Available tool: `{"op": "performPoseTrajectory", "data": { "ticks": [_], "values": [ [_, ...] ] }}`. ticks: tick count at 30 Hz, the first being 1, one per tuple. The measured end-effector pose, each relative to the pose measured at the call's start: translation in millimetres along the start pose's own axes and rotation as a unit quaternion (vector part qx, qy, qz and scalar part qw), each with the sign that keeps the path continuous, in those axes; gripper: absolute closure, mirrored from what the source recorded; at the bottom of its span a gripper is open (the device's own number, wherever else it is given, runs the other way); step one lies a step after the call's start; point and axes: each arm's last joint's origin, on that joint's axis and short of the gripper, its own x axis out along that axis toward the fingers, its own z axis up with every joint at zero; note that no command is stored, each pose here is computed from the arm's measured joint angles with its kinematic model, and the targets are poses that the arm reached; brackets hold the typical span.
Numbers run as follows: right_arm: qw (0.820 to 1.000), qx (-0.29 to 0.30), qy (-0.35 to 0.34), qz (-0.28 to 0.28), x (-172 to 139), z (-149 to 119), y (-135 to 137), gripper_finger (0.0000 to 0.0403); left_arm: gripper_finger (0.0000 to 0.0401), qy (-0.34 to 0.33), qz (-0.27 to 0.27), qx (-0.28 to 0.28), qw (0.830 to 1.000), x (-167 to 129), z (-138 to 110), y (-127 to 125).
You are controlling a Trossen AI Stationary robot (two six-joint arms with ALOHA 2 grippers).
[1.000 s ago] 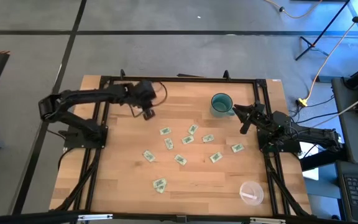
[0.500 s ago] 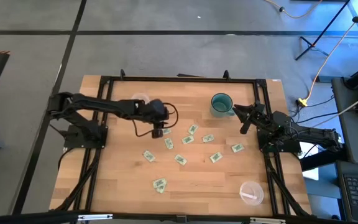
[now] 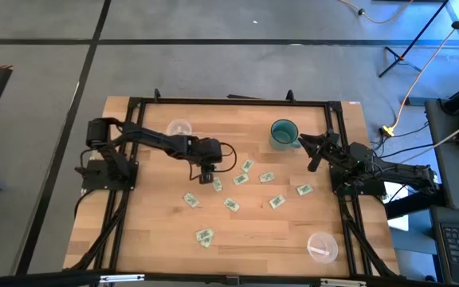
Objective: Pick and place Stevia / Truvia into bins
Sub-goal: Put the stevia packet into the top transparent container
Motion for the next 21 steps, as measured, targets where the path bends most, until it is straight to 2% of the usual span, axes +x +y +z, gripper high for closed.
{"op": "performPoseTrajectory", "data": {
  "ticks": [10,21],
  "values": [
    [1.000,-0.001,0.000,0.000,0.0,-0.1,-0.1,0.0301,0.0311,0.026,-0.010,0.005,1.000,16.7,-5.2,-1.4],
    [1.000,-0.001,0.000,0.000,0.0,0.0,0.0,0.0301,0.0367,0.030,-0.023,0.020,0.999,17.7,-6.7,-2.2]
  ]
}}
